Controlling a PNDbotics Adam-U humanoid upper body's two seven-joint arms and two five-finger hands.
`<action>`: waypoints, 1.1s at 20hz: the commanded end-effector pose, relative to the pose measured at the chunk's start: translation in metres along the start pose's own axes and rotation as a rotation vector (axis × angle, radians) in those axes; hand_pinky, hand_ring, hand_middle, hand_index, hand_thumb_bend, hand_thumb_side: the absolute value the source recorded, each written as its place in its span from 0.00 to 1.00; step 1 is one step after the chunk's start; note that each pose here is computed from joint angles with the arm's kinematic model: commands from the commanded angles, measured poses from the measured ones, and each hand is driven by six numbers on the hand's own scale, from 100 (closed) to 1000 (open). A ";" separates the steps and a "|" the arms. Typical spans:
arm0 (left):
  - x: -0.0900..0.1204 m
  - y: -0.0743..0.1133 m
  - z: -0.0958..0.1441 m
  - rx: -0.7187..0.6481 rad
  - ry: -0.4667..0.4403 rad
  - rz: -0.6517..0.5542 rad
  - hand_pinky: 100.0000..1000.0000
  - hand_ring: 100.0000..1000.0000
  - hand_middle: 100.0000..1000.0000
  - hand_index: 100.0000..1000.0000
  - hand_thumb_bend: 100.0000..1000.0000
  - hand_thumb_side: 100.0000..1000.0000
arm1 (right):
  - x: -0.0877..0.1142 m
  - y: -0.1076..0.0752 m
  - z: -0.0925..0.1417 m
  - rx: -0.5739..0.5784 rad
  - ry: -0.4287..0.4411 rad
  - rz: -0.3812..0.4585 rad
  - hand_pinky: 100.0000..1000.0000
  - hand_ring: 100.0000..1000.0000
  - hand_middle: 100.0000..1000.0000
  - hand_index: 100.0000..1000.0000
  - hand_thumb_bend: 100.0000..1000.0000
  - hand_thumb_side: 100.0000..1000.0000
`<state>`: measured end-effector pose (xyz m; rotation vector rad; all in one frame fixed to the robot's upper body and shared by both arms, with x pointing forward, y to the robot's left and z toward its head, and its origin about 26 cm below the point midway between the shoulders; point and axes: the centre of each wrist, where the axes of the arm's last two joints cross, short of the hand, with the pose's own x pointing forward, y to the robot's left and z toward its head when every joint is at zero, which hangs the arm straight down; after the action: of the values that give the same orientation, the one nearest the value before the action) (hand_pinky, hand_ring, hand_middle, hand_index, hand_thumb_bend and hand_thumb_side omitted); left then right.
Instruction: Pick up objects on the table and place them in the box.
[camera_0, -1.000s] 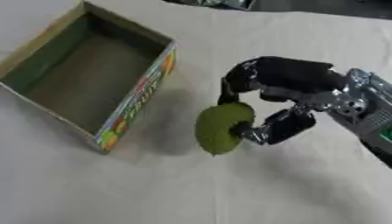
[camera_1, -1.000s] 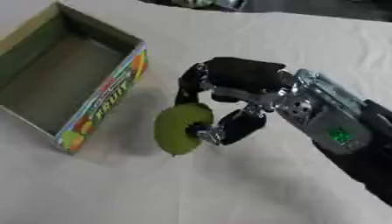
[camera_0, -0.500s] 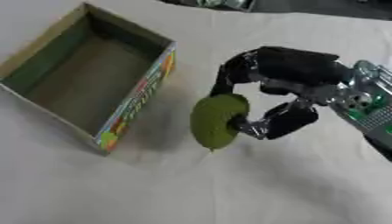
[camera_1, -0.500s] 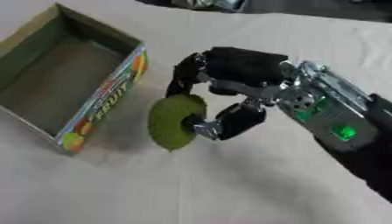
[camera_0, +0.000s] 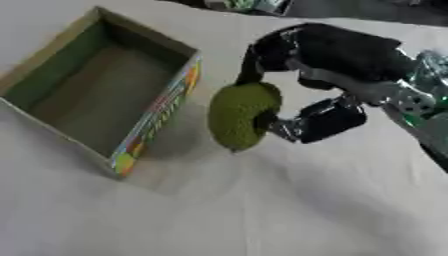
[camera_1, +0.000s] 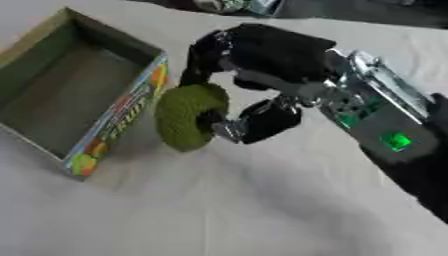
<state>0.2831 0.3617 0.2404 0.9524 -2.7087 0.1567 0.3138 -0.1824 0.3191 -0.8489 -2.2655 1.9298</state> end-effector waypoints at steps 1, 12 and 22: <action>0.005 0.005 -0.009 0.005 -0.041 -0.010 0.49 0.55 0.52 0.68 0.00 0.52 | 0.000 -0.019 -0.012 -0.101 -0.004 0.091 0.65 0.58 0.59 0.69 0.00 0.18; 0.006 0.004 -0.011 0.040 -0.061 0.008 0.50 0.55 0.51 0.68 0.00 0.52 | -0.015 -0.021 -0.078 -0.320 0.038 0.226 0.61 0.57 0.58 0.67 0.00 0.18; 0.011 -0.007 -0.023 0.047 -0.108 0.076 0.50 0.55 0.51 0.68 0.00 0.52 | -0.053 0.042 -0.121 -0.312 0.210 0.251 0.63 0.57 0.58 0.67 0.00 0.15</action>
<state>0.2881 0.3536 0.2531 0.8927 -2.8056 0.2233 0.4164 -0.0955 0.3152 -1.3073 -2.4460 1.5238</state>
